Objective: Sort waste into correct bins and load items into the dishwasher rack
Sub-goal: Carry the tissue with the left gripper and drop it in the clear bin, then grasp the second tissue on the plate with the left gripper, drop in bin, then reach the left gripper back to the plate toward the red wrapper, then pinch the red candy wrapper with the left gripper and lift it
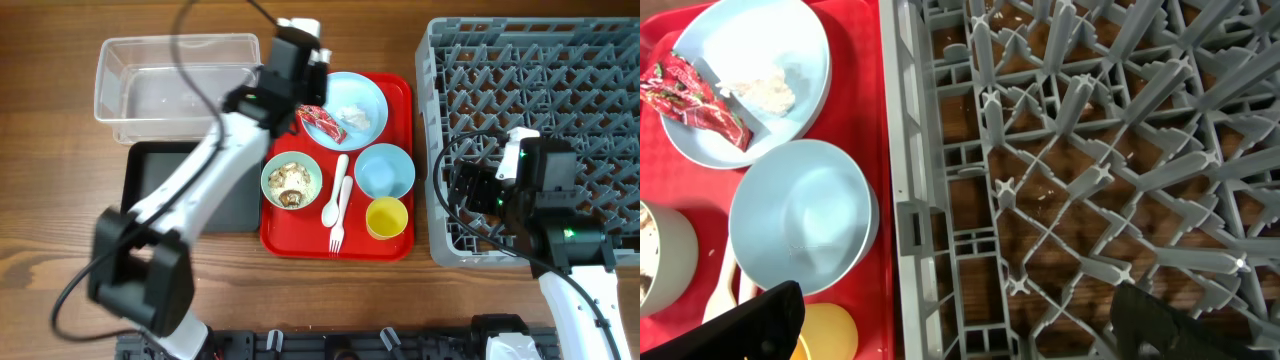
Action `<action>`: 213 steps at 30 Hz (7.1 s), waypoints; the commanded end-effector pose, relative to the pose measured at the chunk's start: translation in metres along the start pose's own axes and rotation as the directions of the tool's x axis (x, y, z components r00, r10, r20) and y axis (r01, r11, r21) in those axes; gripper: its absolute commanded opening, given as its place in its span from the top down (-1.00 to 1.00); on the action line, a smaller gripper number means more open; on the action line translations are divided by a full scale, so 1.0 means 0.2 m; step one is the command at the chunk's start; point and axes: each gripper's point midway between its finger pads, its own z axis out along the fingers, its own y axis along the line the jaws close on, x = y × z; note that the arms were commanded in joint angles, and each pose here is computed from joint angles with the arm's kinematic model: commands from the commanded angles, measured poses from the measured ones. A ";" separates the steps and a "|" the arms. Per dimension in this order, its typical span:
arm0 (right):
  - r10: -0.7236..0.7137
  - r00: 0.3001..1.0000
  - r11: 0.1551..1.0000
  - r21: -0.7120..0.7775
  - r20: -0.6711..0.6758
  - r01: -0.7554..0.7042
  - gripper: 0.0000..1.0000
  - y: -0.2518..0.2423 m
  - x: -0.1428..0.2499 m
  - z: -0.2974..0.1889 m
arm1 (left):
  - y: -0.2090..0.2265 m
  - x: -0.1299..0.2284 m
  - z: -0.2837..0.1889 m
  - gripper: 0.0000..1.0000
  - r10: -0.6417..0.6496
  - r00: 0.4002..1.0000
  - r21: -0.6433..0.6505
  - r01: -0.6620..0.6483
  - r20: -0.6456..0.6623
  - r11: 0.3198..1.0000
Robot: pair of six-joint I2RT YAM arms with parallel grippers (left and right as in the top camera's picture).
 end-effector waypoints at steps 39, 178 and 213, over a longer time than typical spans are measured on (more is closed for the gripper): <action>0.011 1.000 1.000 0.011 0.024 -0.012 -1.00 0.00 -0.04 -0.02 | -0.34 0.64 0.58 -0.96 -0.050 0.961 0.174 0.100 -0.271 0.980; 0.014 0.999 1.000 0.024 -0.034 -0.013 -0.99 -0.01 -0.01 0.04 | 0.01 0.72 0.50 -0.19 -0.181 0.921 -0.133 0.143 -0.346 0.981; 0.013 0.999 1.000 0.006 -0.041 -0.012 -0.99 0.00 0.00 0.04 | -0.05 0.66 0.58 0.92 -0.184 0.939 -0.064 0.173 -0.290 0.983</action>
